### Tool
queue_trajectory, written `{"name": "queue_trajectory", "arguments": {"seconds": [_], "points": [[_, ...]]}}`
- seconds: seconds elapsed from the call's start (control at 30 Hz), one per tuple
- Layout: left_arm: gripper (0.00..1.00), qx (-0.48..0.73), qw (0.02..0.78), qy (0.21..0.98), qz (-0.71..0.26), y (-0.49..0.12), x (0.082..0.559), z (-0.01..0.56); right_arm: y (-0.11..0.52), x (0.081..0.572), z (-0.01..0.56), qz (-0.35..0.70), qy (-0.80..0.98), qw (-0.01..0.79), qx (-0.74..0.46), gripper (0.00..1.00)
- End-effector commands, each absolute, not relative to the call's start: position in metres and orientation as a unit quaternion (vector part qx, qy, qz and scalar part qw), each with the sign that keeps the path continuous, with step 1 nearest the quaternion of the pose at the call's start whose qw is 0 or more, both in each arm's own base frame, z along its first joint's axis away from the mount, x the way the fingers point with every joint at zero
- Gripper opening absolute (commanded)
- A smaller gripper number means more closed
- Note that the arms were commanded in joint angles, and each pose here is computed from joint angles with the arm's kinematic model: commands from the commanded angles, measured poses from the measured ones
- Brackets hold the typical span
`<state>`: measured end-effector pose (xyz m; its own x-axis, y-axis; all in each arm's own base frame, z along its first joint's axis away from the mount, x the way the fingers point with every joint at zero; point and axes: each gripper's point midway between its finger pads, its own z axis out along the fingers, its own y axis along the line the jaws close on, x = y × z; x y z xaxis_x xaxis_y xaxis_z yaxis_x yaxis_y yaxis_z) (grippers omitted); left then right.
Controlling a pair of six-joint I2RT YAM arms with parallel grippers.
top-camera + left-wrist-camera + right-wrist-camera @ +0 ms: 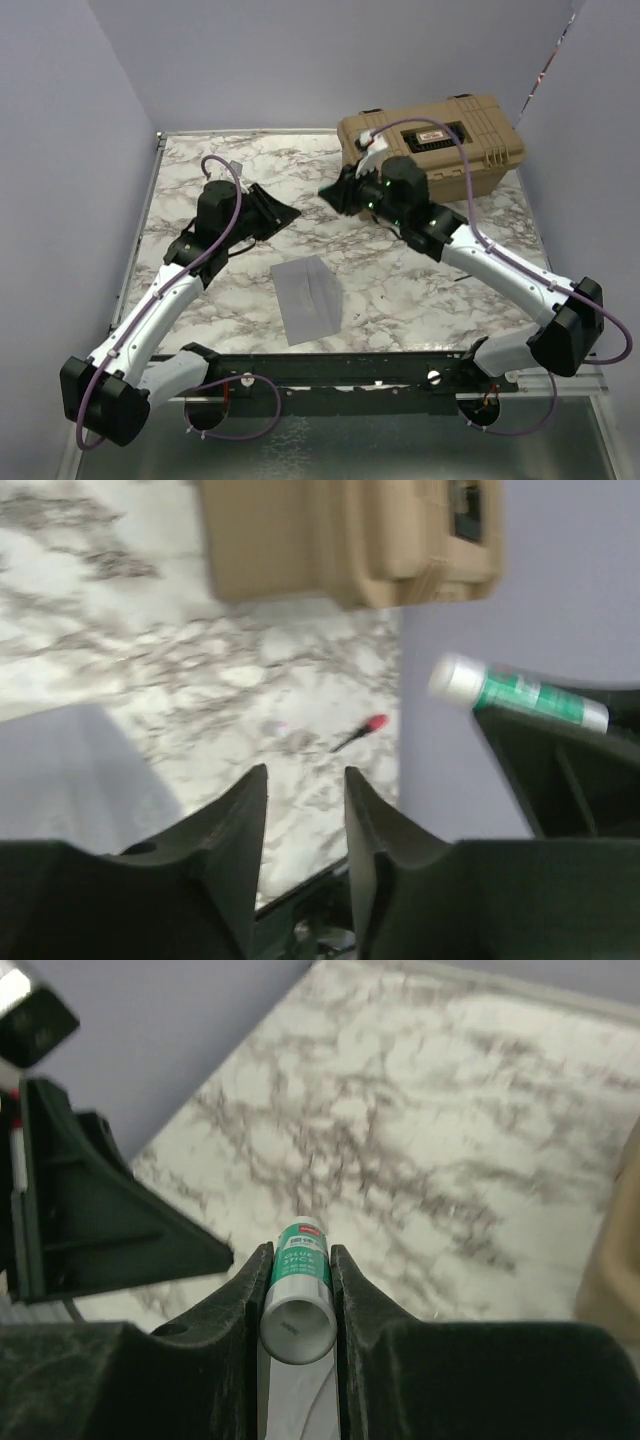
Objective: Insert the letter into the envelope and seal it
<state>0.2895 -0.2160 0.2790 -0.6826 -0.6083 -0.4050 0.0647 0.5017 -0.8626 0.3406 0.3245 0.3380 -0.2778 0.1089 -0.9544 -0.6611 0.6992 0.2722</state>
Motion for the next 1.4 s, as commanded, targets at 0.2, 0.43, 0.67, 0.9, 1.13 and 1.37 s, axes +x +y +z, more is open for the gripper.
{"name": "queue_trajectory", "arguments": {"seconds": [0.2,0.43,0.67,0.9,1.13,1.37], "points": [[0.28,-0.158,0.343,0.912,-0.159,-0.134,0.288,0.147,0.37,0.233,0.172,0.249,0.84,0.401,-0.269,0.01],[0.11,-0.07,0.272,0.941,-0.186,-0.164,0.289,0.093,0.391,0.203,0.104,0.208,0.876,0.305,-0.31,0.01],[0.0,-0.048,0.232,0.939,-0.248,-0.188,0.279,0.059,0.389,0.191,0.082,0.203,0.902,0.258,-0.281,0.01],[0.0,-0.032,0.22,0.944,-0.243,-0.185,0.27,0.032,0.395,0.195,0.062,0.192,0.912,0.246,-0.267,0.01],[0.0,-0.049,0.191,0.96,-0.201,-0.171,0.261,0.004,0.394,0.21,0.052,0.151,0.929,0.255,-0.223,0.0],[0.0,-0.061,0.17,0.968,-0.172,-0.163,0.256,-0.009,0.381,0.212,0.043,0.118,0.937,0.254,-0.212,0.0]]}}
